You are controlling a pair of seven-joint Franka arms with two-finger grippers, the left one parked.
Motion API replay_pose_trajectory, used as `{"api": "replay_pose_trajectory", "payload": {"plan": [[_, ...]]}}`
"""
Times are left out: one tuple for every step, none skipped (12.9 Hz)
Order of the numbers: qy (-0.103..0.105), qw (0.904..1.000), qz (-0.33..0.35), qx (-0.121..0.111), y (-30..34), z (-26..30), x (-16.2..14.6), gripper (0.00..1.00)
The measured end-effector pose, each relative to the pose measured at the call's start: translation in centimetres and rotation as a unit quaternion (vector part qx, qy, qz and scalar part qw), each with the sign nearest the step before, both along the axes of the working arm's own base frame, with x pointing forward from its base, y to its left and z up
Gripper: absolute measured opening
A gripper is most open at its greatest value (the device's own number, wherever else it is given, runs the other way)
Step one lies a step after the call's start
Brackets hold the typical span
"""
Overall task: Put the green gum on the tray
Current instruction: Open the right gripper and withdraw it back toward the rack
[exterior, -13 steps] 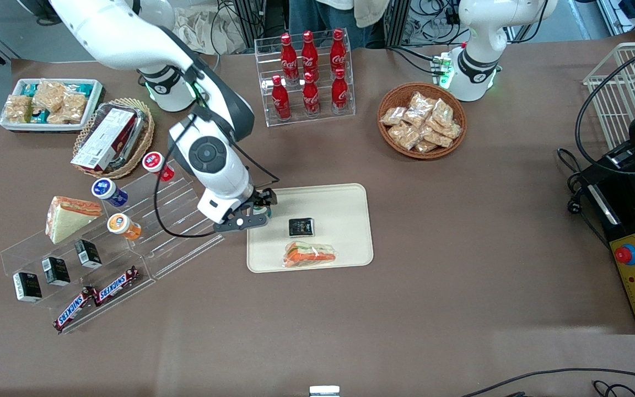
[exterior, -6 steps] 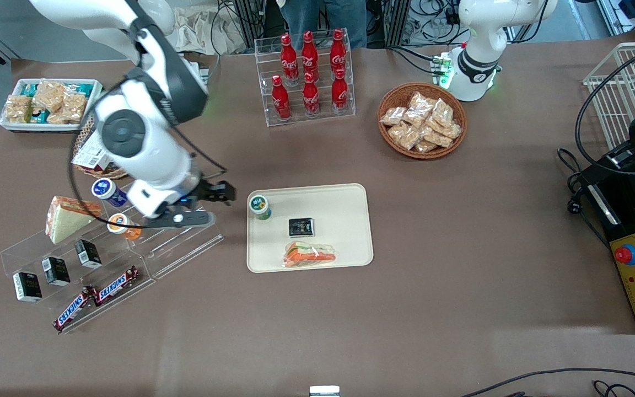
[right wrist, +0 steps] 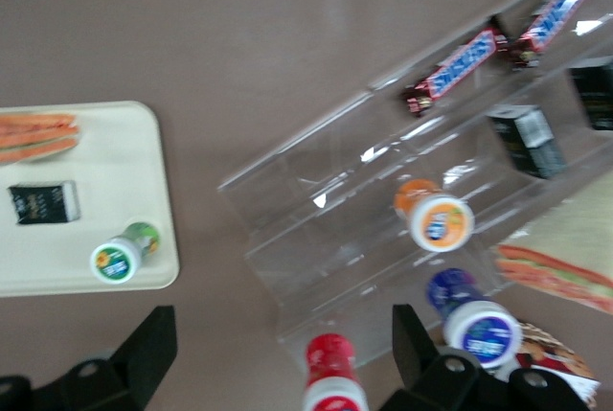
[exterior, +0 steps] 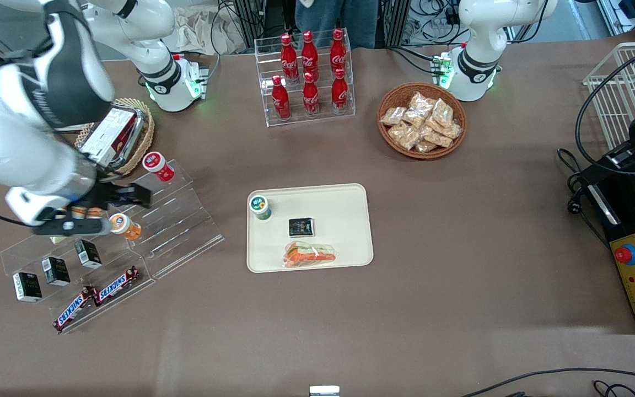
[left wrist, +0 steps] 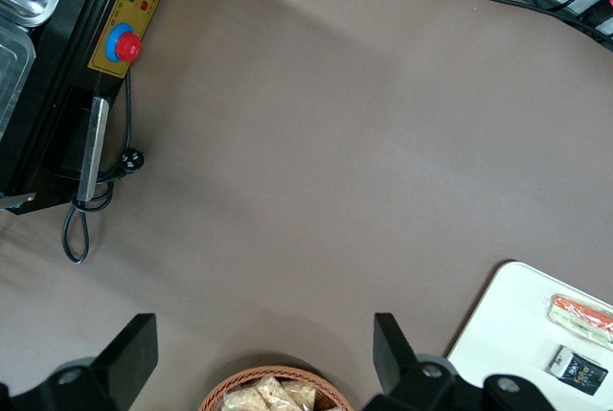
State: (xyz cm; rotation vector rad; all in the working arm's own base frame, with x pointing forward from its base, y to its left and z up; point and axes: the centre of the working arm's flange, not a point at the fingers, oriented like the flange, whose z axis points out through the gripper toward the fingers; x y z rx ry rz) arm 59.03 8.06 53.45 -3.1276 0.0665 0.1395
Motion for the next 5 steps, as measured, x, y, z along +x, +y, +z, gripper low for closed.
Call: {"api": "replay_pose_trajectory", "payload": {"plan": [[-0.001,1.0000,0.001,-0.001,-1.9,0.5,0.0,1.00],[-0.001,1.0000,0.008,-0.001,-3.5,0.8,-0.1,1.00],[-0.002,0.9999,0.013,0.000,-4.9,1.1,-0.1,1.00],[-0.004,0.9999,0.014,0.000,-6.1,1.5,-0.2,1.00],[-0.008,0.9999,0.013,0.001,-6.8,1.9,-0.3,1.00]]}}
